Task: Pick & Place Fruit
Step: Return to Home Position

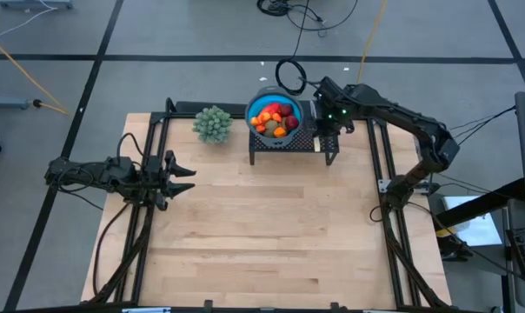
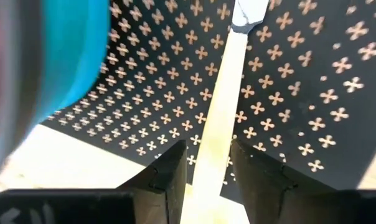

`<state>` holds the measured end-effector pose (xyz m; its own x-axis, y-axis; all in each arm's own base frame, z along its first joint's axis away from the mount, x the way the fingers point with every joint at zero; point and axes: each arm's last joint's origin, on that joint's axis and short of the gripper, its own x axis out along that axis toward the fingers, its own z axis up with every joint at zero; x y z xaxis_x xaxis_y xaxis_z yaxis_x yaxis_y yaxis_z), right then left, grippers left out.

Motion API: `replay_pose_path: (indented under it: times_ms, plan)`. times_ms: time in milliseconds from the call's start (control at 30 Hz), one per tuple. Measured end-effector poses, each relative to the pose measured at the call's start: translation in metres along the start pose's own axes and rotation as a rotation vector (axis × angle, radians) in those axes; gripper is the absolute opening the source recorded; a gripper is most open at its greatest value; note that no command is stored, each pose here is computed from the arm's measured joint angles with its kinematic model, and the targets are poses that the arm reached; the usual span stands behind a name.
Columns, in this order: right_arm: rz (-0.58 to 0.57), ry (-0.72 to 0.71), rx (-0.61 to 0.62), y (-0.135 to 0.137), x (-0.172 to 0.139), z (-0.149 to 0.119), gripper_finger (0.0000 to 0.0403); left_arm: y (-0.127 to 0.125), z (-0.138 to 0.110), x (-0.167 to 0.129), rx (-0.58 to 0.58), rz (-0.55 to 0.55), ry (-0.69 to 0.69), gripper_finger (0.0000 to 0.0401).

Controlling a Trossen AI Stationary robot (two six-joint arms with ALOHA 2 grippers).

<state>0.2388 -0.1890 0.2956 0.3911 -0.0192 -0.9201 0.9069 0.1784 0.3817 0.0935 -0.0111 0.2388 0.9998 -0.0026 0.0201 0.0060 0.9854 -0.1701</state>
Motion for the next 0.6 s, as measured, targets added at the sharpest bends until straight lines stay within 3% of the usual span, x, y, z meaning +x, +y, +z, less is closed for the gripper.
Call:
replay_pose_path:
  times_ms: [233, 433, 600]
  plan:
    - [0.051, -0.058, -0.018, -0.001, -0.023, -0.008, 0.0118, 0.000, 0.000, 0.000, -0.002, 0.000, 0.000, 0.0184]
    - [0.102, -0.121, -0.232, 0.001, -0.050, -0.028, 0.0110, 0.000, 0.000, 0.000, -0.025, 0.000, 0.001, 0.0184]
    - [0.078, -0.263, -0.408, 0.003, -0.078, -0.052, 0.0070, 0.000, 0.000, 0.000, -0.024, 0.000, 0.000, 0.0184]
